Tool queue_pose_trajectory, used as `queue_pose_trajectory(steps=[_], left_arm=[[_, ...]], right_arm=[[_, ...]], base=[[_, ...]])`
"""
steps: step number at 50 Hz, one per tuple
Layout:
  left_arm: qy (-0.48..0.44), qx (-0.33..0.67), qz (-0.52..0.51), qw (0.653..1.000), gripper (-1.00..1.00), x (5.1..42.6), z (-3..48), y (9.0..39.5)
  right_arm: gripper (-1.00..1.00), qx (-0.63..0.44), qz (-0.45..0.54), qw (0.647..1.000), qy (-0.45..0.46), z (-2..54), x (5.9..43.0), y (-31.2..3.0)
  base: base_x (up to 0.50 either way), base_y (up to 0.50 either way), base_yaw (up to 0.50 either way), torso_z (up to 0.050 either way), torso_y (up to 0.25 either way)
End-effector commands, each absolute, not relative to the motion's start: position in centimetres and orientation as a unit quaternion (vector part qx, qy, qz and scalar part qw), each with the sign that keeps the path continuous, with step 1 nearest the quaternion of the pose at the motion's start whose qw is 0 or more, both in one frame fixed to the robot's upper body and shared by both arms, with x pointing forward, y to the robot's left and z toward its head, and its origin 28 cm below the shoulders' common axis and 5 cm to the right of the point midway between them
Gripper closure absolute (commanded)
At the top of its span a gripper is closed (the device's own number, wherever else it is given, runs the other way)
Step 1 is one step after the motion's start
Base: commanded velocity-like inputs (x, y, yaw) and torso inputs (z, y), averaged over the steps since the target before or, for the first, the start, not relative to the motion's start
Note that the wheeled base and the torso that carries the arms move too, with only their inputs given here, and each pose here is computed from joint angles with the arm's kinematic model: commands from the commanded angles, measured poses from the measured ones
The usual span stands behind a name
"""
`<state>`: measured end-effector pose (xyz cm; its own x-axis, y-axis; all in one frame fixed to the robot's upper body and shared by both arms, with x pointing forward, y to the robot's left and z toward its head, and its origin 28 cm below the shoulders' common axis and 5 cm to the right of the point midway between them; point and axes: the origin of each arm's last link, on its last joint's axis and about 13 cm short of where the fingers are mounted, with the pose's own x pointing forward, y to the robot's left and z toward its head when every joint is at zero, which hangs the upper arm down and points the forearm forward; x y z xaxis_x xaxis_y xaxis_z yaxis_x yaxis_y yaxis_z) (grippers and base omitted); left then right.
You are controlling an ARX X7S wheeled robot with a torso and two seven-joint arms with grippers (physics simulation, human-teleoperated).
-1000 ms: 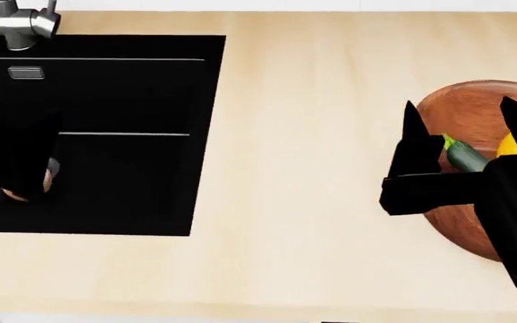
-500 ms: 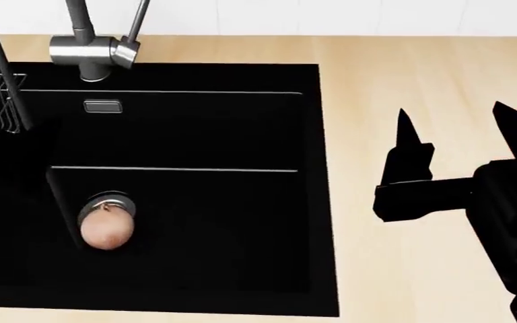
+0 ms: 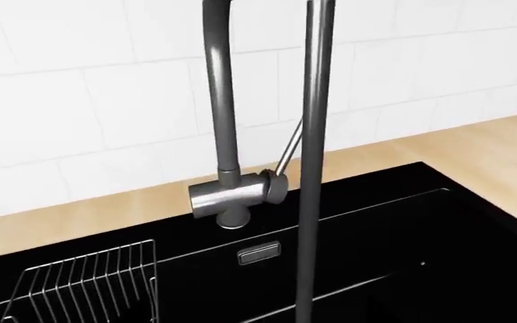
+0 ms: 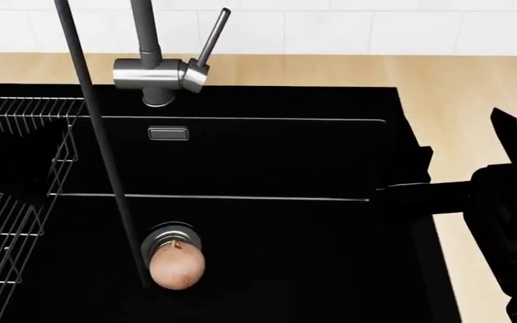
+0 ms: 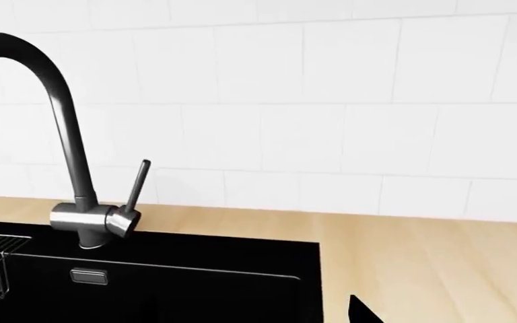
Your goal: Pick the oranges and zucchinis from the sink and place them in one bowl. Place the onion in the other bowl. Then turn off the sink faucet.
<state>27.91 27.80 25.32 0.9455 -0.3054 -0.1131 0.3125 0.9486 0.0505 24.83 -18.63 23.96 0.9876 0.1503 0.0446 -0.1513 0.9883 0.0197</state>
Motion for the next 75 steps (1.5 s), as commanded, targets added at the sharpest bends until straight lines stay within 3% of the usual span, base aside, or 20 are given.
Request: queue_pose_trajectory(steps=[1,75], left_arm=[[0.048,0.022,-0.169,0.984,-1.00,27.93,25.07,27.44],[0.058,0.025,-0.194,0.979,-1.00,27.91,24.72,27.20]], right_arm=[[-1.00,0.016,0.074,0.997,-0.020,23.95,24.85,-18.67],[-1.00,0.006,0.082,0.997,-0.009,23.39,24.96,-18.71]], base=[[0.00,0.00,0.00,0.000,0.000],[0.08,0.00,0.00,0.000,0.000]])
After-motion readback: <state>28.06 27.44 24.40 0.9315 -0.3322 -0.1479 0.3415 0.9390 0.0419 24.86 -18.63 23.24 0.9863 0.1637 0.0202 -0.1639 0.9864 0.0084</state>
